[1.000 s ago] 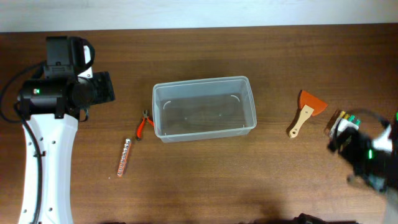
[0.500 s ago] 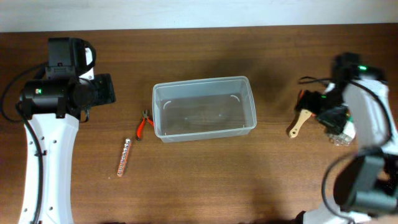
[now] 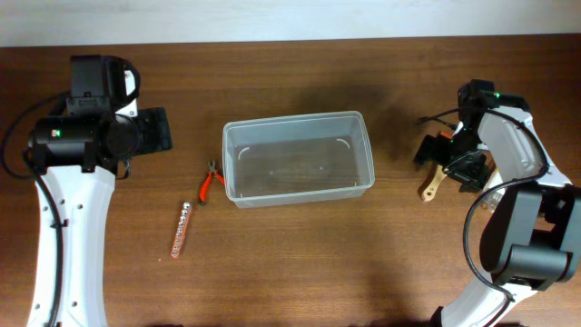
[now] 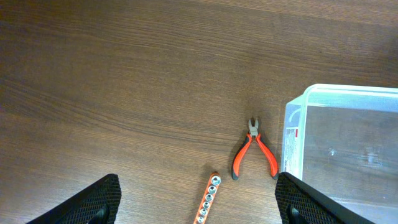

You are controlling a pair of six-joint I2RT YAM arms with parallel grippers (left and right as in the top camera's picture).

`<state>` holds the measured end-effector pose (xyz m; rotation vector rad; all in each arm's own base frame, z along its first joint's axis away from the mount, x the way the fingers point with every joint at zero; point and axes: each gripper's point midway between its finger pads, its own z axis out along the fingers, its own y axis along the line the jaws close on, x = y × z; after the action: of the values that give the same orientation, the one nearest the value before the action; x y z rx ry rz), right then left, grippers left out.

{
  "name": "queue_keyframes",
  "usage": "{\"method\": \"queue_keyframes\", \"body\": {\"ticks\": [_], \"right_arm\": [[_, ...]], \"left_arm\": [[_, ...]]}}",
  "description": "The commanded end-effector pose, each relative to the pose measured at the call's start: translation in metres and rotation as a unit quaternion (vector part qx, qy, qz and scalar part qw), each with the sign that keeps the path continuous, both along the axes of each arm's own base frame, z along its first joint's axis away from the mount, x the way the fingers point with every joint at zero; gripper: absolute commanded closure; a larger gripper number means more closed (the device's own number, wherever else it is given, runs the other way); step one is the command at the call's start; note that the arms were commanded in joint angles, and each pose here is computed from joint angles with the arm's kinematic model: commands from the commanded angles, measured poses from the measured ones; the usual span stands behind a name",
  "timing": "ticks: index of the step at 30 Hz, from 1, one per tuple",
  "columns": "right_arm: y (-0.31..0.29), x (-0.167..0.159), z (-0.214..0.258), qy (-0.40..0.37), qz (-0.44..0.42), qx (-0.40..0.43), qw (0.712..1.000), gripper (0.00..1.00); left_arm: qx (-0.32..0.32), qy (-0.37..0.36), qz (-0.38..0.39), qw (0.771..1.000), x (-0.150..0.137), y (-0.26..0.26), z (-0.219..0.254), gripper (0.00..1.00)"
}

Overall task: Pack container
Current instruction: 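Lower the right gripper onto the orange scraper's wooden handle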

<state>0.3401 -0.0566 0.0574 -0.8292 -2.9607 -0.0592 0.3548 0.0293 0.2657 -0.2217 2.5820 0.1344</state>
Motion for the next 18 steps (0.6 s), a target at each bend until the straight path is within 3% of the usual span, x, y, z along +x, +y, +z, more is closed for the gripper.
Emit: {"method": "queue_keyframes", "body": {"ticks": [1,18], "right_arm": [[-0.008,-0.001,-0.003,0.002,-0.001,-0.015,1.0,0.01],[-0.026,-0.015,-0.032,0.007,-0.048,-0.029,0.998,0.01]], "left_arm": [[0.0,0.007,-0.006,1.0,-0.002,-0.001,-0.004,0.18],[0.0,0.007,-0.006,1.0,-0.002,-0.001,-0.004,0.18]]}}
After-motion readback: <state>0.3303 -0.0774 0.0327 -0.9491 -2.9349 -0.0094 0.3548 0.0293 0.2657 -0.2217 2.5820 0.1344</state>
